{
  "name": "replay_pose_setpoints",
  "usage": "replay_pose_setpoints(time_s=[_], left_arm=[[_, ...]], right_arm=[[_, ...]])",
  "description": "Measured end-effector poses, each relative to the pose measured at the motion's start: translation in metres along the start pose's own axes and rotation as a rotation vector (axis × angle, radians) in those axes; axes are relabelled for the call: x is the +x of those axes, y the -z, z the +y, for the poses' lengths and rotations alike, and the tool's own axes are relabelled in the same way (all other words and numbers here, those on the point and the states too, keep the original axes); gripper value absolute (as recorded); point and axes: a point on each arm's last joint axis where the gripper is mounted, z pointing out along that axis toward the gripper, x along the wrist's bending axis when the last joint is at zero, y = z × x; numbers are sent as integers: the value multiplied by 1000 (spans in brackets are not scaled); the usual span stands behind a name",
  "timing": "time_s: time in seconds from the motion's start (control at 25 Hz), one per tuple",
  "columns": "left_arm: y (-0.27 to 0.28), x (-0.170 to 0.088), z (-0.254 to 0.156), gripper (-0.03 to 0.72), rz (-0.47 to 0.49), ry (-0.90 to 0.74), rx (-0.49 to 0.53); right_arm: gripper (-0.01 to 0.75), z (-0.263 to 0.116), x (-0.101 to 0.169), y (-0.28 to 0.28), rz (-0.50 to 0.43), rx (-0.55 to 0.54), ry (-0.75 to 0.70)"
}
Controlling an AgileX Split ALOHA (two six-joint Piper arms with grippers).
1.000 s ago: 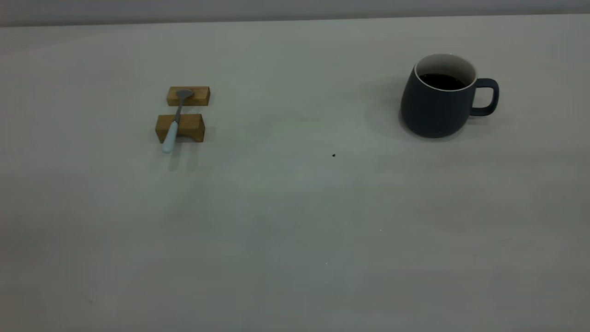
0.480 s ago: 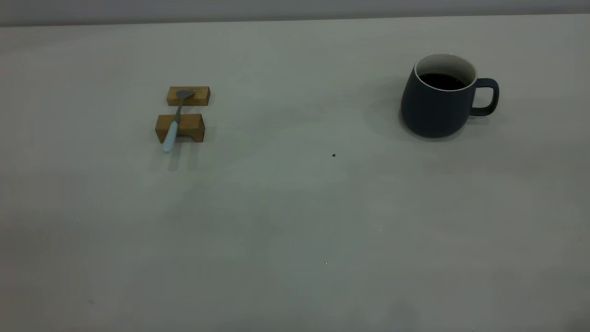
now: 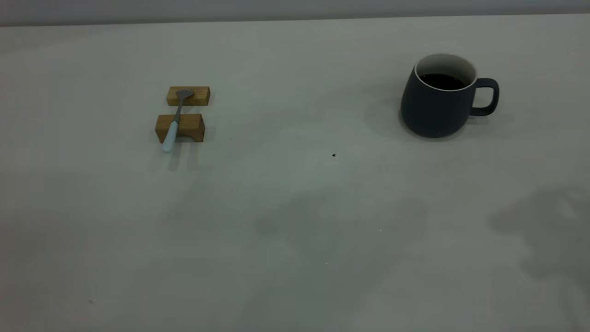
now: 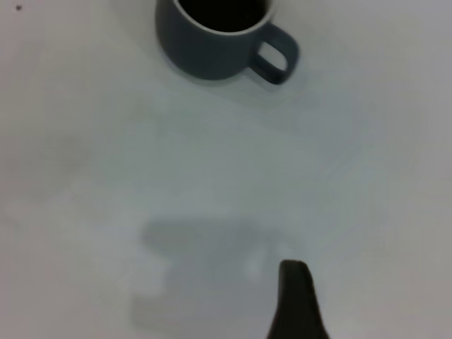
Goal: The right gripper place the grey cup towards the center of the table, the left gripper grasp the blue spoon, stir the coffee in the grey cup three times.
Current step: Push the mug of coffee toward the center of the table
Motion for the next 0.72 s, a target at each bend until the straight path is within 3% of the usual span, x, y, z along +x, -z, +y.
replay_pose_setpoints(time_s=[0.72], left_arm=[[0, 0, 0, 436, 0, 0, 0]], right_arm=[[584, 45, -18, -154, 226, 179, 307]])
